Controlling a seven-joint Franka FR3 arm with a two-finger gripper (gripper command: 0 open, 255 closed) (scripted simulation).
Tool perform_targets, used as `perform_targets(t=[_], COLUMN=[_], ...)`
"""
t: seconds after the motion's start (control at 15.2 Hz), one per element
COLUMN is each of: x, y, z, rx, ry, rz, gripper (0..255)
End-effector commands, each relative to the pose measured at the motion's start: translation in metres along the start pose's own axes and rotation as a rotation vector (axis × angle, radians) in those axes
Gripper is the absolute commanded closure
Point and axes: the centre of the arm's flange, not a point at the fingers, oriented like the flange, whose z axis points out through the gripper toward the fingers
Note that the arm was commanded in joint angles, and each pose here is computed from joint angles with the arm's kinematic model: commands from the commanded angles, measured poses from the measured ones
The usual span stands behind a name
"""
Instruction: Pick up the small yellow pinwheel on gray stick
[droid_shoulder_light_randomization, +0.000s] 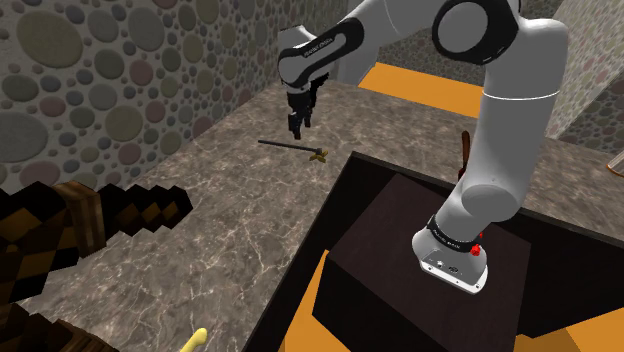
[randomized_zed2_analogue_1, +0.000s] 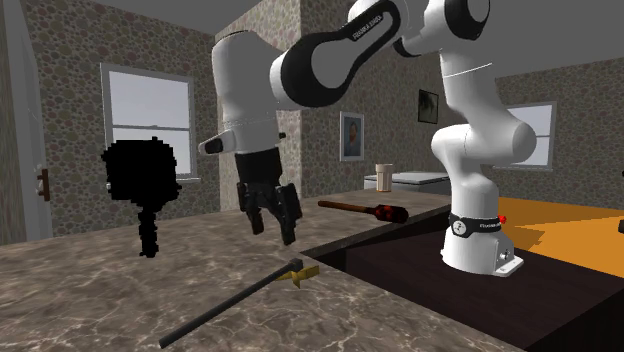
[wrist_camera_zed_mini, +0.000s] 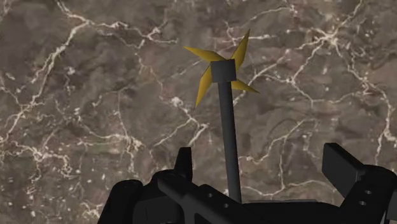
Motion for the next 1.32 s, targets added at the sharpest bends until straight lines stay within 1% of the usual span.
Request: perform_targets(t=[0.0, 0.2, 0.26, 0.73, 0.86, 0.92, 1.25], x=[0.021, 0.052, 0.054, 0.062, 0.062, 0.062, 0.061], y=[0.003, 0.007, 0.008, 0.009, 0.009, 0.008, 0.007], z=[0.02, 0.05, 0.053, 0.092, 0.092, 0.092, 0.09], rx=[0.0, 0.0, 0.0, 0.0, 0.0, 0.0, 0.0], ry=[-0.021, -0.05, -0.053, -0.053, -0.053, -0.053, -0.052], rz=[-0.027, -0.065, -0.068, -0.068, -0.068, -0.068, -0.068], gripper=[0, 0, 0, 0, 0, 255, 255])
